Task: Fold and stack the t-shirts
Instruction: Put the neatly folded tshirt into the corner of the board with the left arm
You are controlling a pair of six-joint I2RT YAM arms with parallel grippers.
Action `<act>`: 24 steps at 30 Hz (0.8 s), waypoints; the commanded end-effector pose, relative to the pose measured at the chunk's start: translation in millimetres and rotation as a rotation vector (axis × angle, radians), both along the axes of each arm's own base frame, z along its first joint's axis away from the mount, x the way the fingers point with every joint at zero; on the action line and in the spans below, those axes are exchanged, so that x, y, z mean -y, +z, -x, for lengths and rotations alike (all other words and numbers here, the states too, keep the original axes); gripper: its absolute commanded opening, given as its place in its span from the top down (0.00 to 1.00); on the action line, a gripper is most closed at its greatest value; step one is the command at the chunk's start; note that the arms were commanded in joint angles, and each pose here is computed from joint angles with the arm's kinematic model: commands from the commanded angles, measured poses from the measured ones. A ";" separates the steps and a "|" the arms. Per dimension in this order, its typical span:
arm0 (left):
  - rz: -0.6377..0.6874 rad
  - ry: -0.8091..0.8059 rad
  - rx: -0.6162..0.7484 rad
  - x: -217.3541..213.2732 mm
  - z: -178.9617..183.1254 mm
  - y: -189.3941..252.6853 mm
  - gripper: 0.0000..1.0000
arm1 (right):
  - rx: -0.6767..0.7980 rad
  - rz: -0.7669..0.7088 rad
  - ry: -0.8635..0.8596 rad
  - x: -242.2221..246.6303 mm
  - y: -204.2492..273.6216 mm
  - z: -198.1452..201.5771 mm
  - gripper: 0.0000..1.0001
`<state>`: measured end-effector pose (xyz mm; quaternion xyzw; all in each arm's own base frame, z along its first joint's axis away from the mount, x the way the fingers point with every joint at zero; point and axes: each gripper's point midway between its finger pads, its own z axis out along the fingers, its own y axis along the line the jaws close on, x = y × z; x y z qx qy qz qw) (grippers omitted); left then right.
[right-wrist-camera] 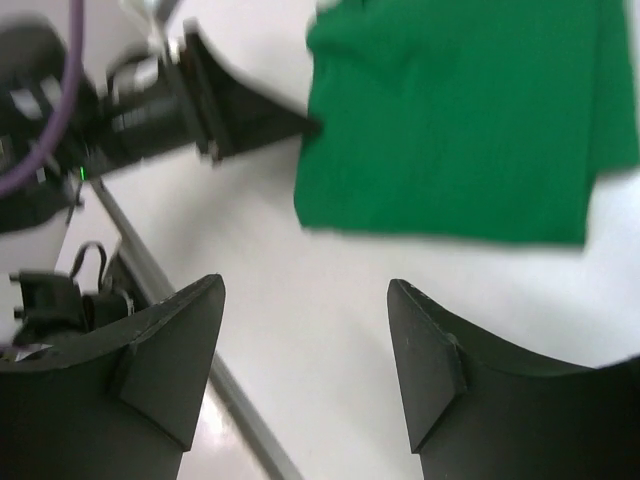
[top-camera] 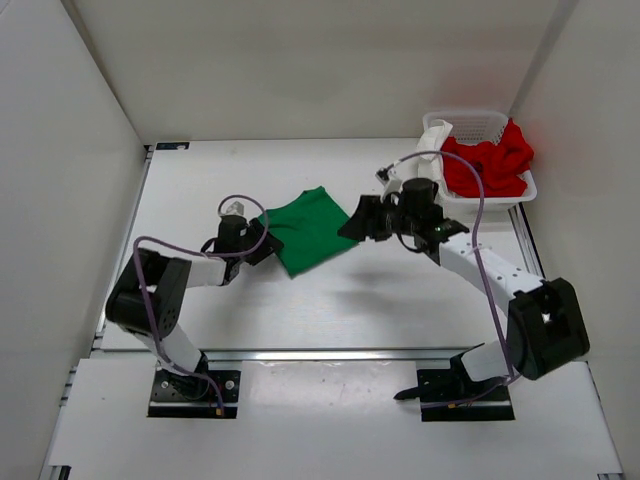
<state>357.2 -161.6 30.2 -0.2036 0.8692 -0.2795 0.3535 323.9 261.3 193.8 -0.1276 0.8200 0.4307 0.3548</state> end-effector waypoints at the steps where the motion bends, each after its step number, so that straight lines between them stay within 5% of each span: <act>1: 0.075 -0.073 -0.042 37.0 -5.0 -10.7 0.53 | 0.058 -0.026 -0.011 3.2 -2.2 20.2 0.35; 5: 0.094 -0.103 -0.037 64.7 -39.6 -1.9 0.91 | 0.047 -0.019 0.003 13.1 -15.9 44.3 0.35; 7: 0.073 -0.109 -0.031 74.4 -57.9 4.6 1.00 | 0.043 -0.019 -0.011 20.7 -19.4 48.8 0.35; 14: 0.084 -0.108 0.062 79.1 -152.9 58.6 1.00 | -0.008 -0.030 -0.051 52.9 -50.7 65.7 0.37; 19: 0.073 0.060 0.061 -22.4 -225.8 79.2 1.00 | -0.057 -0.025 -0.063 61.1 -67.9 68.1 0.37; 24: 0.115 0.299 0.071 -158.0 -240.9 80.1 1.00 | -0.089 -0.038 -0.014 50.9 -75.1 70.8 0.38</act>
